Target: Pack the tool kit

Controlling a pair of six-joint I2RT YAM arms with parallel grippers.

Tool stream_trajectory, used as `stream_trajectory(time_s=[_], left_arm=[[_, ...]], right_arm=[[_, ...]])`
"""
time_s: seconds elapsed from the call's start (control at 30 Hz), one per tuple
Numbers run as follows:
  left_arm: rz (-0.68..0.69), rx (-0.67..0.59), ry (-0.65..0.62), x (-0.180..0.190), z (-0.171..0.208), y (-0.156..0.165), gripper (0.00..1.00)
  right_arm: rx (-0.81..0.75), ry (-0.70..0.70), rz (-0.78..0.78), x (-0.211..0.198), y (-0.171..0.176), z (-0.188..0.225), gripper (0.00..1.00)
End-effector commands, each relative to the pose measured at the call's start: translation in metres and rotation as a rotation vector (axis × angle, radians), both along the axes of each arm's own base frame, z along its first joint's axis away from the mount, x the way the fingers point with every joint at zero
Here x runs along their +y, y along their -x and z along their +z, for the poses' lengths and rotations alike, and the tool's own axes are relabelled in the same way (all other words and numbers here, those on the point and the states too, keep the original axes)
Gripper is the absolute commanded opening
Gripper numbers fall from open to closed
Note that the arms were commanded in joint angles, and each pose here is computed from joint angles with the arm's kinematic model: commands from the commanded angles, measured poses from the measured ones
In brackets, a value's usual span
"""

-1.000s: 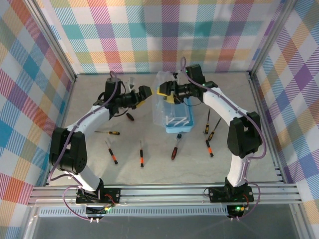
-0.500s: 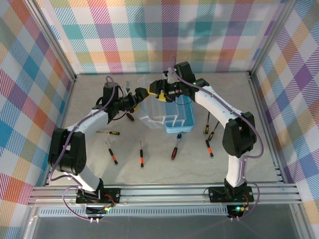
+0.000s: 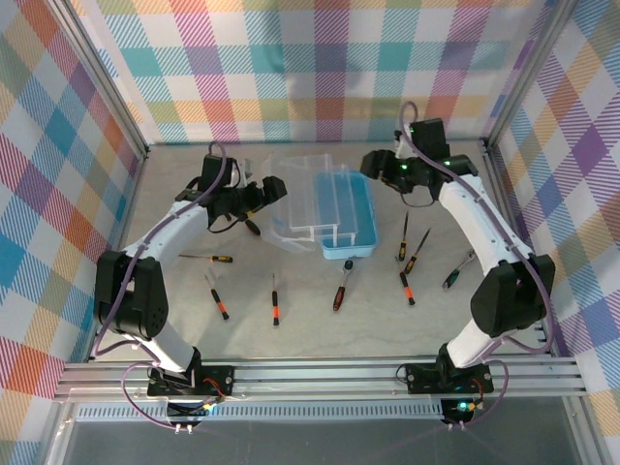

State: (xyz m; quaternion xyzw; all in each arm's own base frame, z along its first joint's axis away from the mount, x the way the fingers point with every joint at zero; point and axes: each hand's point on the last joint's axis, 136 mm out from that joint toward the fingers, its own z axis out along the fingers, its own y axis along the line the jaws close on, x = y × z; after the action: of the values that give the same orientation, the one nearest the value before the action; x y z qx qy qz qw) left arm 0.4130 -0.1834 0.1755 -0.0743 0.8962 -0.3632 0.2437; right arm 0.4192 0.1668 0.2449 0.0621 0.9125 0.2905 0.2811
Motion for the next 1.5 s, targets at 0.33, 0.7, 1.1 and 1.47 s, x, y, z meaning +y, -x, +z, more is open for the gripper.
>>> stream_trajectory(time_s=[0.33, 0.7, 1.1, 1.47], left_arm=[[-0.052, 0.041, -0.06, 0.001, -0.043, -0.013, 1.0], [-0.081, 0.057, -0.04, -0.014, -0.063, -0.058, 1.0], [-0.03, 0.026, -0.019, 0.004, -0.031, -0.039, 1.0], [0.091, -0.179, 0.021, 0.027, 0.09, 0.016, 1.0]], right_arm=[[0.281, 0.281, 0.015, -0.023, 0.005, -0.151, 0.6], [0.336, 0.323, -0.046, -0.036, -0.005, -0.188, 0.42], [0.342, 0.303, -0.026, -0.036, -0.02, -0.194, 0.38], [0.278, 0.306, -0.06, -0.038, -0.04, -0.14, 0.5]])
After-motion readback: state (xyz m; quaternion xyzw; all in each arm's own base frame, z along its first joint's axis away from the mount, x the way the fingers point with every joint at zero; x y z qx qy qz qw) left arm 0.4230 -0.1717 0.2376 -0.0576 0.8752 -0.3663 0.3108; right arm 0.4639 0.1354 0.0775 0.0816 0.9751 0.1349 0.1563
